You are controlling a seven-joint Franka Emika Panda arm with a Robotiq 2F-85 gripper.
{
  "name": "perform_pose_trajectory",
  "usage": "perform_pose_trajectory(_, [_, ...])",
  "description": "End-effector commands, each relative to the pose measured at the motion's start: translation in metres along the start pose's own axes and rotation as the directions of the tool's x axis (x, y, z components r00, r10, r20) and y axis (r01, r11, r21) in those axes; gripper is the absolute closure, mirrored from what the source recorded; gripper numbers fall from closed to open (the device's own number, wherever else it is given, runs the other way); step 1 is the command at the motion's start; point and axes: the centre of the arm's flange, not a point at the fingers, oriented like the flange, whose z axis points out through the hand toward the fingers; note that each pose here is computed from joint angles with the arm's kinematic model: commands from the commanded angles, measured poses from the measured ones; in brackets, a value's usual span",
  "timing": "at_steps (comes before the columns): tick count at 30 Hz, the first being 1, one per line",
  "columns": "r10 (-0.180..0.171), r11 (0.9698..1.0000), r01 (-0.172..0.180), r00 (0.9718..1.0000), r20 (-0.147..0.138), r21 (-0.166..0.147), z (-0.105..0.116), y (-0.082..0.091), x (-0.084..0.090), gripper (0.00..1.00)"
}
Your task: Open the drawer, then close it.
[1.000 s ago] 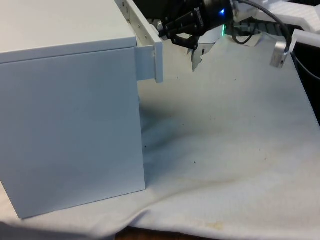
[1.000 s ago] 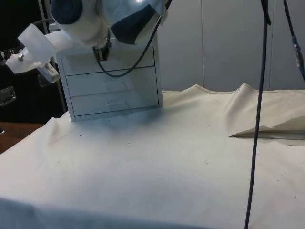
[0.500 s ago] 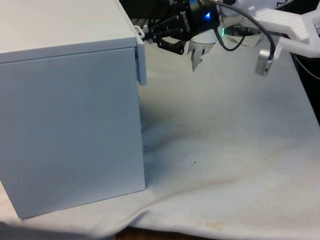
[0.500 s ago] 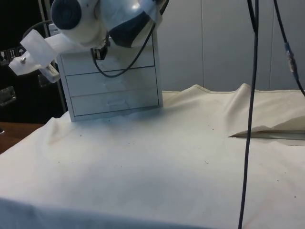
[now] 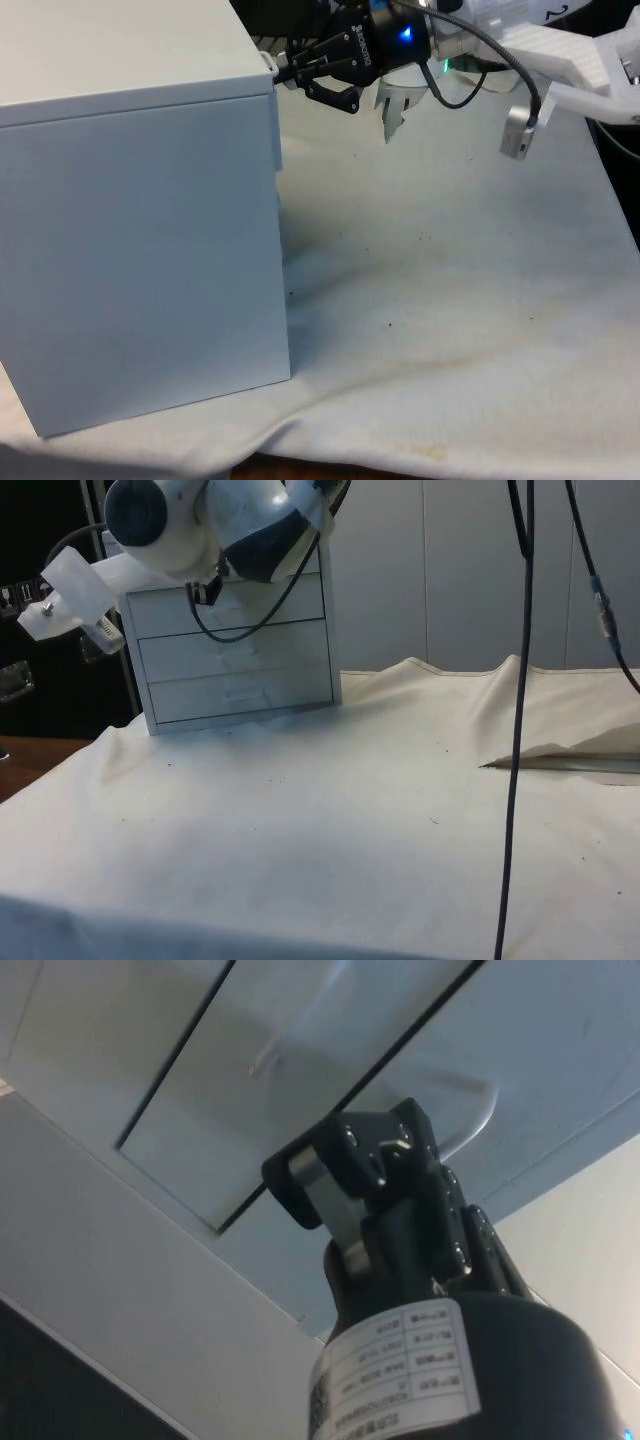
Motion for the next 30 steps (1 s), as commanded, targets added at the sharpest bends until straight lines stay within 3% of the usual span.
perform_pose_trajectory(1, [0.008,1.0000,-0.008,0.9999,-0.007,0.001,0.003,0.001,0.003,1.00])
perform_pose_trajectory(8, [0.036,0.9993,-0.036,0.9993,-0.005,-0.007,0.006,0.000,0.004,1.00])
perform_pose_trajectory(23, [0.041,0.9991,-0.041,0.9992,0.000,-0.013,0.001,-0.003,0.002,1.00])
perform_pose_trajectory(30, [0.053,0.9983,-0.053,0.9985,0.009,-0.025,-0.020,-0.003,0.000,1.00])
